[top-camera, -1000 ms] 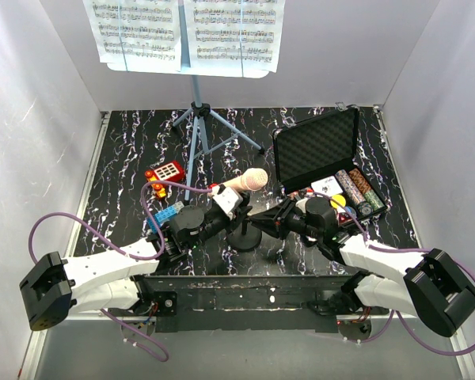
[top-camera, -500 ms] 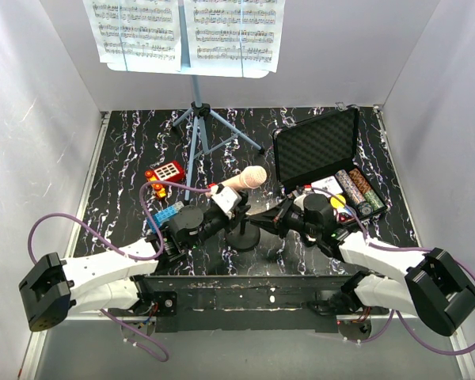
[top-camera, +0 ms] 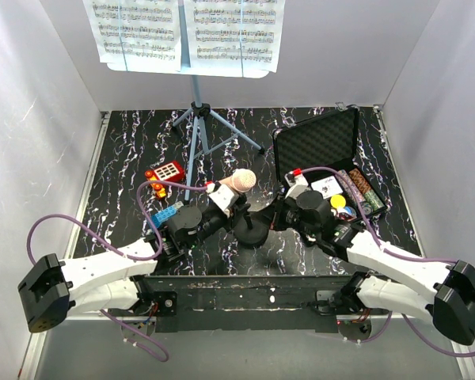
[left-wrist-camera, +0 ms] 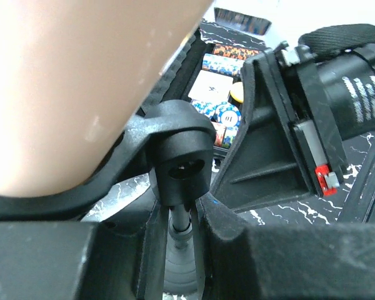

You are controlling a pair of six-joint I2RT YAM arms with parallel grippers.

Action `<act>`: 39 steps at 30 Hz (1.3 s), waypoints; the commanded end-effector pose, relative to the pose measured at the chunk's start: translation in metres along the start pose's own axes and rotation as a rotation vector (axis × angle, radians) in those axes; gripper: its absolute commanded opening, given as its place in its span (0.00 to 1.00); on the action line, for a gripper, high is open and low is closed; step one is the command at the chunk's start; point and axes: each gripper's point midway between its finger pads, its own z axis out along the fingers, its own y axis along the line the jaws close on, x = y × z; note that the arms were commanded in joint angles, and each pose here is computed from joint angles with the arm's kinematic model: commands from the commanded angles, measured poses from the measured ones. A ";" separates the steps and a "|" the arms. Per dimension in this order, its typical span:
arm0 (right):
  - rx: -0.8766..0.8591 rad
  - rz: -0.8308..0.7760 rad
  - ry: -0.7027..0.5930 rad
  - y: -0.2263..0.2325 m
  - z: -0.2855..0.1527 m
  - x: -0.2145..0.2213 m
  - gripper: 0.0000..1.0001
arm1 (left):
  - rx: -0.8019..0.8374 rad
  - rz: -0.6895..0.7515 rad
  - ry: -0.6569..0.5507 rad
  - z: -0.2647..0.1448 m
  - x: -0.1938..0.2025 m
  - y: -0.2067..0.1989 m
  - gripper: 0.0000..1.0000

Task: Pack up the instrument practice props
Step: Unscrew the knob on the microphone stand.

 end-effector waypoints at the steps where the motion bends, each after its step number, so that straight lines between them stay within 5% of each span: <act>1: 0.111 -0.516 -0.243 0.002 -0.003 -0.054 0.01 | 0.105 -0.019 0.159 -0.005 0.043 -0.023 0.00; 16: 0.341 -1.071 -0.400 -0.014 -0.004 -0.055 0.01 | 0.133 0.008 0.281 0.014 0.054 -0.030 0.00; 21: 0.360 -1.091 -0.423 -0.016 -0.009 -0.057 0.01 | 0.132 0.001 0.285 0.014 0.058 -0.030 0.00; 26: 0.370 -0.956 -0.359 -0.017 -0.016 -0.051 0.05 | 0.131 -0.005 0.284 0.010 0.063 -0.029 0.00; 34: 0.345 -0.608 -0.239 -0.022 -0.042 -0.029 0.58 | 0.135 0.023 0.294 0.003 0.061 -0.027 0.00; 39: 0.132 -0.201 -0.068 -0.018 -0.045 -0.016 0.60 | 0.255 0.052 0.315 -0.006 0.062 -0.044 0.00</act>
